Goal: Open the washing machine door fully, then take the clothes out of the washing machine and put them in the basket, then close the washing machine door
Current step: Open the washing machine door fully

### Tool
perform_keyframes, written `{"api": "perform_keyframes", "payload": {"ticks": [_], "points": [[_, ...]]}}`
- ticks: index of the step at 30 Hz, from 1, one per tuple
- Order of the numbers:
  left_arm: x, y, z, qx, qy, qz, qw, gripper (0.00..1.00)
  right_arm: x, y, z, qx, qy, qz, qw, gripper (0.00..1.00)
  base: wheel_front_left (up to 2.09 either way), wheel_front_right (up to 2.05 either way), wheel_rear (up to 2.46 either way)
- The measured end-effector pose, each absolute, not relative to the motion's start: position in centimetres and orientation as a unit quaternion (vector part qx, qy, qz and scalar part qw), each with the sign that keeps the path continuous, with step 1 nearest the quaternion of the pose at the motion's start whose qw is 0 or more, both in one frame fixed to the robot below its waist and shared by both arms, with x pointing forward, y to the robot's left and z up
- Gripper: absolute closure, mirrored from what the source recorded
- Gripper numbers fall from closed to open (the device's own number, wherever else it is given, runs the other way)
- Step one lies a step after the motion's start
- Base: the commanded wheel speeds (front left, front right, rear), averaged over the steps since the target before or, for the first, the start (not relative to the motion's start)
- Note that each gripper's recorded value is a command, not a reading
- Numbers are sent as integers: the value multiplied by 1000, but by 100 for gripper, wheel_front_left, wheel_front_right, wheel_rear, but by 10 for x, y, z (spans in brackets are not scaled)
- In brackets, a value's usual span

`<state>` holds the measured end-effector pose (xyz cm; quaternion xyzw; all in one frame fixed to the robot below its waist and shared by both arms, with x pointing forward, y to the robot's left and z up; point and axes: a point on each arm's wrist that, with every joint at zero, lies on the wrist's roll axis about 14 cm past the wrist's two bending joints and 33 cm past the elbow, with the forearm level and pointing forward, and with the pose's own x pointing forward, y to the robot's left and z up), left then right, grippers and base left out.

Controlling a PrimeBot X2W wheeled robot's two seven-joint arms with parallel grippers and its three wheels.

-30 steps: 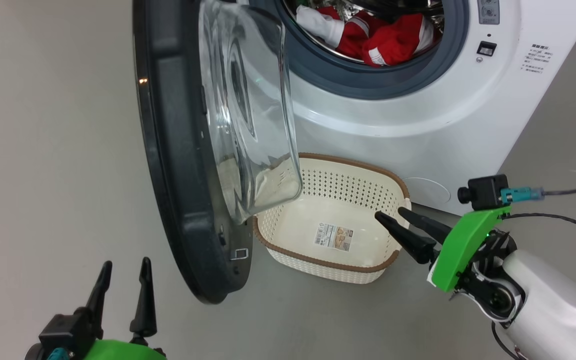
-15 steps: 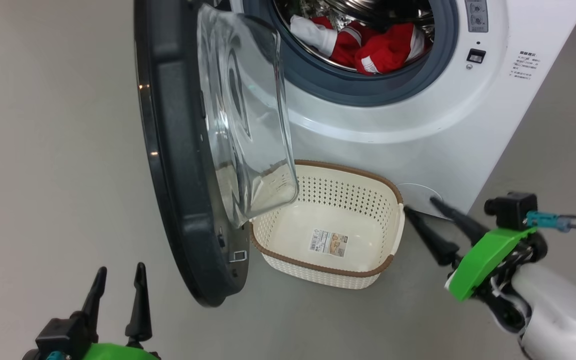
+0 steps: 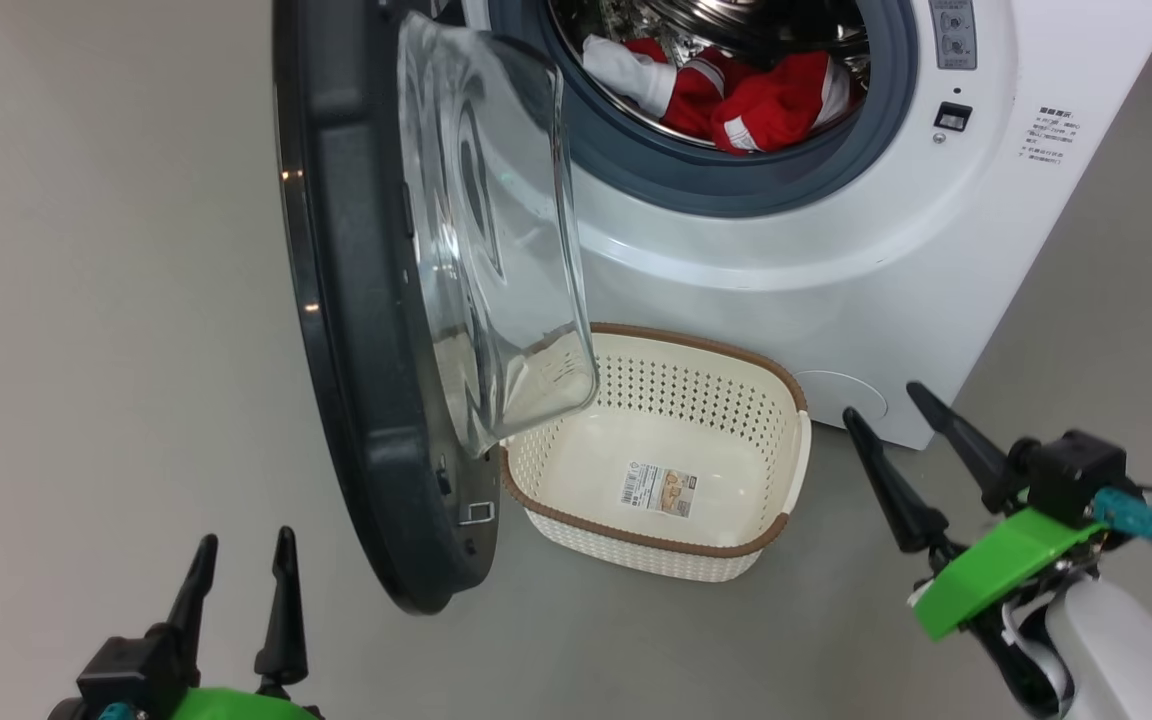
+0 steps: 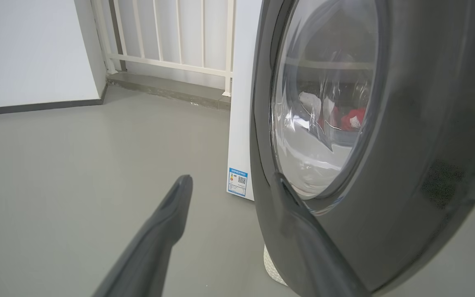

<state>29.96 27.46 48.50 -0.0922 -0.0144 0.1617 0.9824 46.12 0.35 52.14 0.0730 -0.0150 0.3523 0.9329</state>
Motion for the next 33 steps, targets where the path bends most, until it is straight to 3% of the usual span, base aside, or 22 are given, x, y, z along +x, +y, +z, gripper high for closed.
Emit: {"api": "perform_keyframes", "payload": {"ticks": [23,24,26,27,33], "points": [[298,272,484,-96,-12,161,982,0,455,-9,500,60,-8,309,949,0,0,0,0],[298,273,485,-96,-14,162,982,43,455,-9,500,60,-9,309,949,0,0,0,0],[298,275,488,-100,-19,166,981,90,455,-8,500,60,-9,309,949,0,0,0,0],[298,276,491,-102,-25,168,980,100,455,-8,500,61,-9,309,949,0,0,0,0],[299,293,530,-94,-88,183,975,100,454,-7,501,53,-12,311,949,0,0,0,0]]}}
